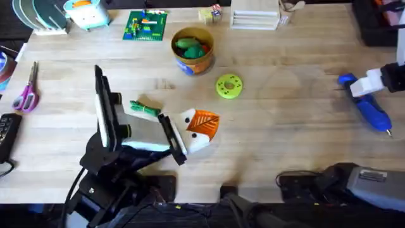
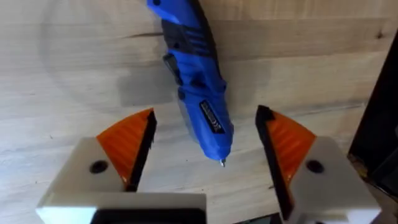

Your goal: Pick up the gripper from the table and insert it into the empty holder that is missing its gripper. Then pick up a screw, insert it into the mounting hole, and use the screwdriver to tighten it. Finally, clean up the table by picking up the vegetable and placing it into the bucket.

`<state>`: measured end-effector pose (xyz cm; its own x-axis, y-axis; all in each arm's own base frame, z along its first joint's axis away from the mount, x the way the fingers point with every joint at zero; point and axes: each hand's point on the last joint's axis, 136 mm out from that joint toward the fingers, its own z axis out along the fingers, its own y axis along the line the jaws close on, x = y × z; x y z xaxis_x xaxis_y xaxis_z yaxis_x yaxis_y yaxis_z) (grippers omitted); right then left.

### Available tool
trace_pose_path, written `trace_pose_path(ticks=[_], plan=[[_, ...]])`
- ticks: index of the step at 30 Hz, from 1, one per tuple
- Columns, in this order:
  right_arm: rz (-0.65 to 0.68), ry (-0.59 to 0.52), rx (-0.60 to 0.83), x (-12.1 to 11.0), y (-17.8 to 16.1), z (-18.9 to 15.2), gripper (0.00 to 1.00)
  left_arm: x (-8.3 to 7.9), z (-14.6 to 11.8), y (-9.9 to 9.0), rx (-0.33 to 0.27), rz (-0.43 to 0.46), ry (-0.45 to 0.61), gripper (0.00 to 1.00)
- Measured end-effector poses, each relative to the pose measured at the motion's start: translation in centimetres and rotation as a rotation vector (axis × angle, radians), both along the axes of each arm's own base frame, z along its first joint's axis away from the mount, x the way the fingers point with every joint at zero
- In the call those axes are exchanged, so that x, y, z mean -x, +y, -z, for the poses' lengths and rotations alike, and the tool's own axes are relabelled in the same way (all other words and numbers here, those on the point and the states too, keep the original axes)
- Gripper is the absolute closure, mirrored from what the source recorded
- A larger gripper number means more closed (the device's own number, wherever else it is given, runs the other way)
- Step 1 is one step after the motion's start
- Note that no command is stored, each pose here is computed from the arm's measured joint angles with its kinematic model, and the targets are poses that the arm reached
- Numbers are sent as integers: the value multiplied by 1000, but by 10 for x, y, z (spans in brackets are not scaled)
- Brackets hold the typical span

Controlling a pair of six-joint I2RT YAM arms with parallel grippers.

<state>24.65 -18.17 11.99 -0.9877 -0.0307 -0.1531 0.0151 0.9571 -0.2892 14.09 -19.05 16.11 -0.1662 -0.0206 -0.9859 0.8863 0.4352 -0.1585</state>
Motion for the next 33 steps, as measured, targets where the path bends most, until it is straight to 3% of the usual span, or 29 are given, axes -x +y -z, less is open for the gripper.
trace_pose_path(ticks=[8, 15, 33], plan=[[-56, 62, -91, -17, -1, 47, 10, 0, 0, 0, 0, 0, 0, 983], [-80, 41, -164, -35, 3, 73, 10, 0, 0, 0, 0, 0, 0, 983], [-5, -33, -223, -30, -17, 76, 11, 0, 0, 0, 0, 0, 0, 983]])
